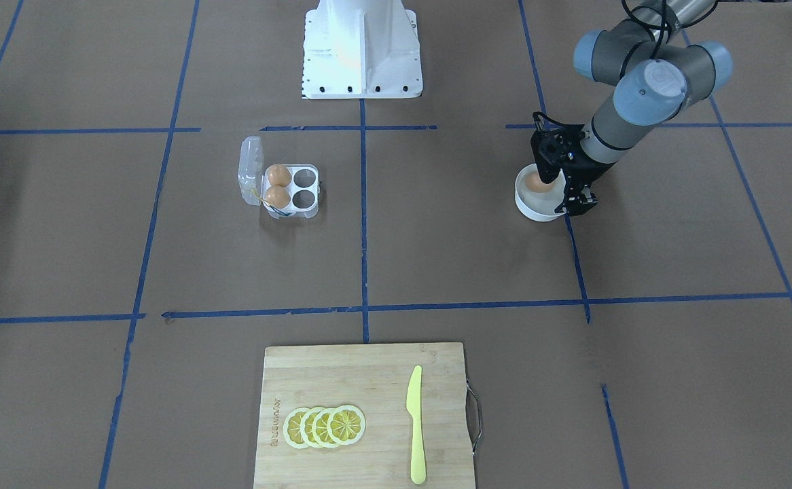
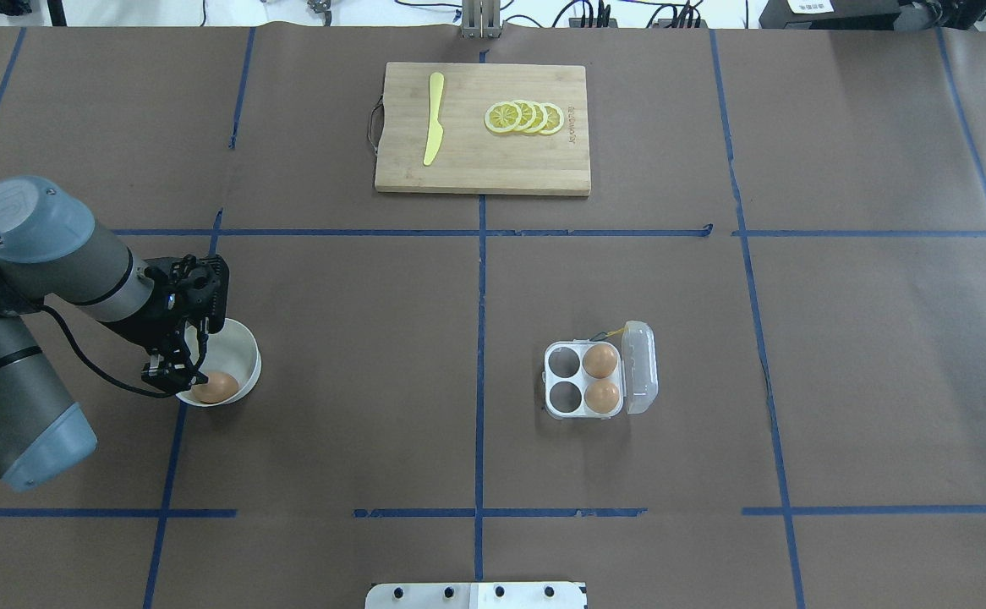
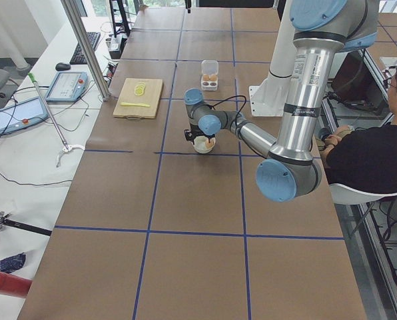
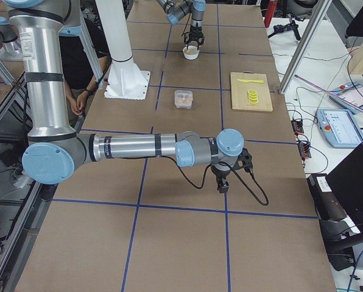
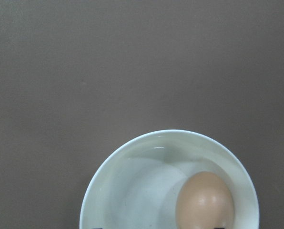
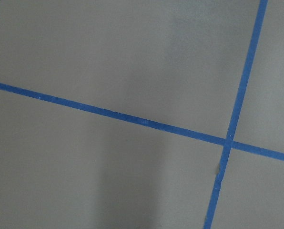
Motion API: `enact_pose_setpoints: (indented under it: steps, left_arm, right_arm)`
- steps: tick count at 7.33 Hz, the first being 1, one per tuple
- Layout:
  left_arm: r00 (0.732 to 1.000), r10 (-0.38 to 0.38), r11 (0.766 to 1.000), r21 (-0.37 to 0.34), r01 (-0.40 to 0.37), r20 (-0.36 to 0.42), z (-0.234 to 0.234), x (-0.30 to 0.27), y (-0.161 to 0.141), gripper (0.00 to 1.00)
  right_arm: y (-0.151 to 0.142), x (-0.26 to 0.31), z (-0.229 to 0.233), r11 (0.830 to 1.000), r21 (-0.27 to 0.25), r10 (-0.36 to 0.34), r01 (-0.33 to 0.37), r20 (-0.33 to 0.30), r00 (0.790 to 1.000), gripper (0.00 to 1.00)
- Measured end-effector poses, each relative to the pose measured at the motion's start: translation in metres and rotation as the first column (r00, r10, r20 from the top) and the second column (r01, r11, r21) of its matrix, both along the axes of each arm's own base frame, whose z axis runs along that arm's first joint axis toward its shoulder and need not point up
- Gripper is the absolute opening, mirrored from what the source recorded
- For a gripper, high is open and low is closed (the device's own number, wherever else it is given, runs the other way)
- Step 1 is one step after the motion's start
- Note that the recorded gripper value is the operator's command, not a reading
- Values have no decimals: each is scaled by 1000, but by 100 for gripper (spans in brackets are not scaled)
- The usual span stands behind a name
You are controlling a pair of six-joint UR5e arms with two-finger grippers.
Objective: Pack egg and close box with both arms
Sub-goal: 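Lower the left gripper into the white cup over the brown egg, then close the left gripper around the brown egg inside the cup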
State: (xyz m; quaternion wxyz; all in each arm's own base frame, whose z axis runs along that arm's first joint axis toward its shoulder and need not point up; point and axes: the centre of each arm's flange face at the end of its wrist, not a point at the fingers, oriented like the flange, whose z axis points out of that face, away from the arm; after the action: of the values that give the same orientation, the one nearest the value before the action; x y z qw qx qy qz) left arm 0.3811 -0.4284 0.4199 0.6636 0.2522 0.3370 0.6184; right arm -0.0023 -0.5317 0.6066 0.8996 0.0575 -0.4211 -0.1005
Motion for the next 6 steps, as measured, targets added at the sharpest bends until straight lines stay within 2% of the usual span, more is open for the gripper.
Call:
enact_pose_setpoints:
  steps: [6]
  left_arm:
    - [1000,8,1000,-2,-8,-2,-4,9,1,83]
  right_arm:
    - [0,-8,1,1000,-1,-16,16,0,1000,100]
